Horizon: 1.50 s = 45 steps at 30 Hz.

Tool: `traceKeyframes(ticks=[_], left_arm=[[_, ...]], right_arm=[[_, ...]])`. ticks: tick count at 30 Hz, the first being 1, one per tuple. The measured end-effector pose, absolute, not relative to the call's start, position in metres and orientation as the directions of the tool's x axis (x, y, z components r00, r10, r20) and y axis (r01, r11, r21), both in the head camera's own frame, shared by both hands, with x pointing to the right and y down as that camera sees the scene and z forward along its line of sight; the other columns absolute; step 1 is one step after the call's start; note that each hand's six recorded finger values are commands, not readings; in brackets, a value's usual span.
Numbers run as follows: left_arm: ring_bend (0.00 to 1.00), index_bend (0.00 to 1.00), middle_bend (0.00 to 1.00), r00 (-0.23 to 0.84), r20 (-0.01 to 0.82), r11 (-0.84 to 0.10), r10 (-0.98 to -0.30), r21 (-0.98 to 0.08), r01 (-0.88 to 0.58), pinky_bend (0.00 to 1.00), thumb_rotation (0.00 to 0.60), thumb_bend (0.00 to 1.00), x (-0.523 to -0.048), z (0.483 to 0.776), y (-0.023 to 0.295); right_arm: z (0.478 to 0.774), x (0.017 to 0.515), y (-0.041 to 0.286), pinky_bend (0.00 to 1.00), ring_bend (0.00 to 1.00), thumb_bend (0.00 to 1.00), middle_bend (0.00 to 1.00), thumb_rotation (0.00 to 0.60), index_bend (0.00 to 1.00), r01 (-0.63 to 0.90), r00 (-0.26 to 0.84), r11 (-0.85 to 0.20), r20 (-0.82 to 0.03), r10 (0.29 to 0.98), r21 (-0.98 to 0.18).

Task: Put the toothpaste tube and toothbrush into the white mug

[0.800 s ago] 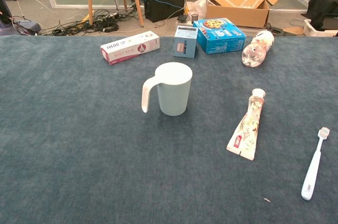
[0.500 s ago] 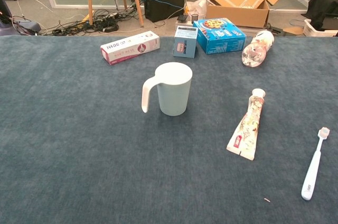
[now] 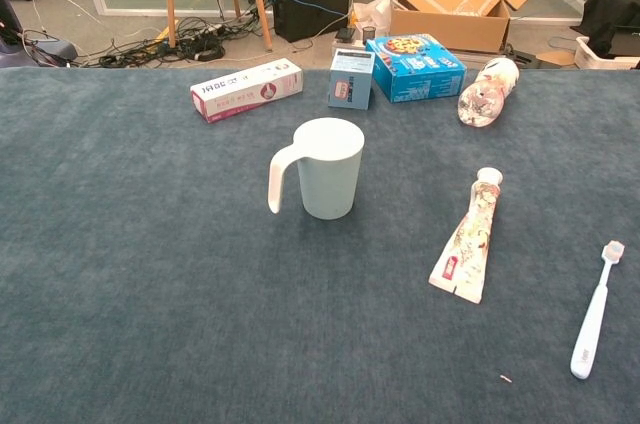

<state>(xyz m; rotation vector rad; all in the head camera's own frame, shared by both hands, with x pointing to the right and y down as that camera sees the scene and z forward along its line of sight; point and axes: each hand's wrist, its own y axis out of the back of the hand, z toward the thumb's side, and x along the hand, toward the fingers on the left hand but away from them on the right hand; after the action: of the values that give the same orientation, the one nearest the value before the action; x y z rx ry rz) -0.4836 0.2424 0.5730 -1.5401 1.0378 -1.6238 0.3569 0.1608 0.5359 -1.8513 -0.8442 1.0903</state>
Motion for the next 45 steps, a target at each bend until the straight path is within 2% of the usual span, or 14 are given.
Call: traceKeyframes(ticks=[7, 10, 20, 25, 32, 45], left_arm=[[0.32, 0.21, 0.33, -0.086, 0.463, -0.46, -0.882, -0.886, -0.057, 0.25, 0.6, 0.0, -0.483, 0.57, 0.245], [0.32, 0.21, 0.34, -0.089, 0.464, -0.461, -0.881, -0.886, -0.056, 0.25, 0.6, 0.0, -0.483, 0.57, 0.245], [0.32, 0.21, 0.35, -0.109, 0.463, -0.459, -0.879, -0.886, -0.066, 0.25, 0.6, 0.0, -0.49, 0.569, 0.243], [0.32, 0.21, 0.36, -0.114, 0.456, -0.45, -0.883, -0.89, -0.074, 0.25, 0.6, 0.0, -0.492, 0.564, 0.243], [0.32, 0.21, 0.37, -0.124, 0.453, -0.445, -0.883, -0.891, -0.087, 0.25, 0.6, 0.0, -0.496, 0.559, 0.244], [0.32, 0.21, 0.38, -0.142, 0.455, -0.445, -0.879, -0.89, -0.098, 0.25, 0.6, 0.0, -0.502, 0.553, 0.248]], right_arm=[[0.519, 0.307, 0.116, 0.17, 0.0, 0.11, 0.06, 0.6, 0.39, 0.125, 0.541, -0.464, -0.332, 0.773, -0.877], [0.516, 0.287, 0.101, 0.14, 0.0, 0.11, 0.03, 0.6, 0.41, 0.103, 0.575, -0.463, -0.327, 0.75, -0.88], [0.522, 0.24, 0.071, 0.1, 0.0, 0.11, 0.0, 0.6, 0.42, -0.073, 0.6, -0.423, -0.378, 0.705, -0.903], [0.539, 0.21, 0.062, 0.1, 0.0, 0.11, 0.0, 0.6, 0.42, -0.141, 0.607, -0.42, -0.414, 0.679, -0.896], [0.571, 0.164, 0.066, 0.1, 0.0, 0.13, 0.0, 0.6, 0.42, -0.167, 0.646, -0.427, -0.426, 0.634, -0.889], [0.618, 0.126, 0.069, 0.1, 0.0, 0.16, 0.0, 0.6, 0.42, -0.24, 0.65, -0.449, -0.486, 0.584, -0.861]])
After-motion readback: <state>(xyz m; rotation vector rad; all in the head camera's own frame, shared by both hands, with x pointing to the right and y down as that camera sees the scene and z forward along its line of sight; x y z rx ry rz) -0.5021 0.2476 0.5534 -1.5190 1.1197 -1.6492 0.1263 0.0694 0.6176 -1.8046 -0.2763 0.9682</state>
